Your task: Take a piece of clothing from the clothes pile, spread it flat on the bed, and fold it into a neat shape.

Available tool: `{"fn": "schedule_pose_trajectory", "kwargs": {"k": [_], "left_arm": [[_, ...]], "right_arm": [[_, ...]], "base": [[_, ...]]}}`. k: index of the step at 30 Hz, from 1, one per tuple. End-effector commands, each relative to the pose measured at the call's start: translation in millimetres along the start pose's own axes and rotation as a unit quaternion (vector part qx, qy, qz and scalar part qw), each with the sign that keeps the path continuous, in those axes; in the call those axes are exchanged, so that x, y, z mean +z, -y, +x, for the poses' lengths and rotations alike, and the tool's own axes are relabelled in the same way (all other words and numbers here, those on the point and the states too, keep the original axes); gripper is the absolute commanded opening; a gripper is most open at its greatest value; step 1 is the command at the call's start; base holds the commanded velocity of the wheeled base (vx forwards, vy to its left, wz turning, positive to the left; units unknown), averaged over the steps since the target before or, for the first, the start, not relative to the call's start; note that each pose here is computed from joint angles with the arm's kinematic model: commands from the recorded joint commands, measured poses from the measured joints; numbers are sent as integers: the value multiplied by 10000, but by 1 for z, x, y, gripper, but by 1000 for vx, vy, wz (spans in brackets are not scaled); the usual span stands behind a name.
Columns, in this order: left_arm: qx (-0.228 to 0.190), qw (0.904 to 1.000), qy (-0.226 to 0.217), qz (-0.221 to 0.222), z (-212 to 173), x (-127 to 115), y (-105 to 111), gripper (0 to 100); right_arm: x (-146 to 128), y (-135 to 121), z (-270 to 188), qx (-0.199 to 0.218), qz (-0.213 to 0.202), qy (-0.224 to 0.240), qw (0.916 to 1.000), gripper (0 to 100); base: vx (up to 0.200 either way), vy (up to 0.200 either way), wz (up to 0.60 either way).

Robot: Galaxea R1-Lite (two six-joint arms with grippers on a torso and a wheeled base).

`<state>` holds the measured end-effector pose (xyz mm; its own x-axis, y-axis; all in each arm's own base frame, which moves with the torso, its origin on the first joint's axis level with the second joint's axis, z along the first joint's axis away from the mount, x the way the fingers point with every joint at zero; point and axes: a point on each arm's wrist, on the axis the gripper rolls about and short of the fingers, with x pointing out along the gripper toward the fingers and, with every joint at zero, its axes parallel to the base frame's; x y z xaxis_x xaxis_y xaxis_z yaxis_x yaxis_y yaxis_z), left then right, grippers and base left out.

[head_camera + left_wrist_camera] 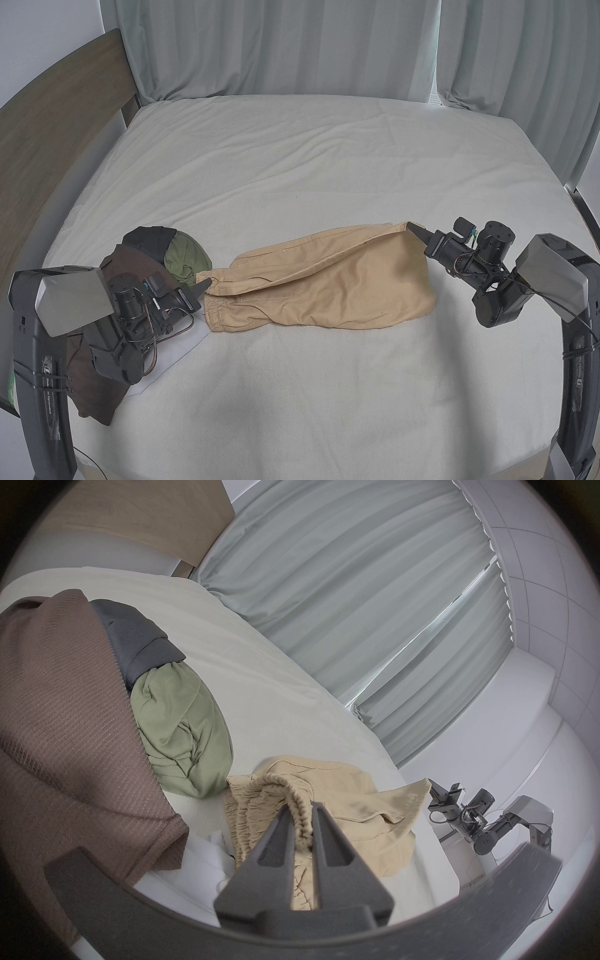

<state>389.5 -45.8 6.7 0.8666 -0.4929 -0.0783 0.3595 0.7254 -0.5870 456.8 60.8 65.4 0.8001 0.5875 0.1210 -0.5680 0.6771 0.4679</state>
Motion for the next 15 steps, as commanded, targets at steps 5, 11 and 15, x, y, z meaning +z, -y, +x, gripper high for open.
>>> {"fn": "schedule_pose_trajectory", "kwargs": {"k": [5, 11, 15], "left_arm": [[-54, 10000, -13, 1, 4, -2, 1, 100], [88, 9990, 379, -221, 10, 11, 1, 100], [286, 9974, 626, -215, 7, 21, -8, 100]], "right_arm": [[-5, 5, 1, -33, 6, -22, 10000, 100], [-2, 4, 9, -127, -98, 248, 9996, 100], [-2, 1, 5, -142, -90, 225, 9996, 100]], "base": [[0, 0, 0], [0, 0, 0], [0, 0, 0]]}}
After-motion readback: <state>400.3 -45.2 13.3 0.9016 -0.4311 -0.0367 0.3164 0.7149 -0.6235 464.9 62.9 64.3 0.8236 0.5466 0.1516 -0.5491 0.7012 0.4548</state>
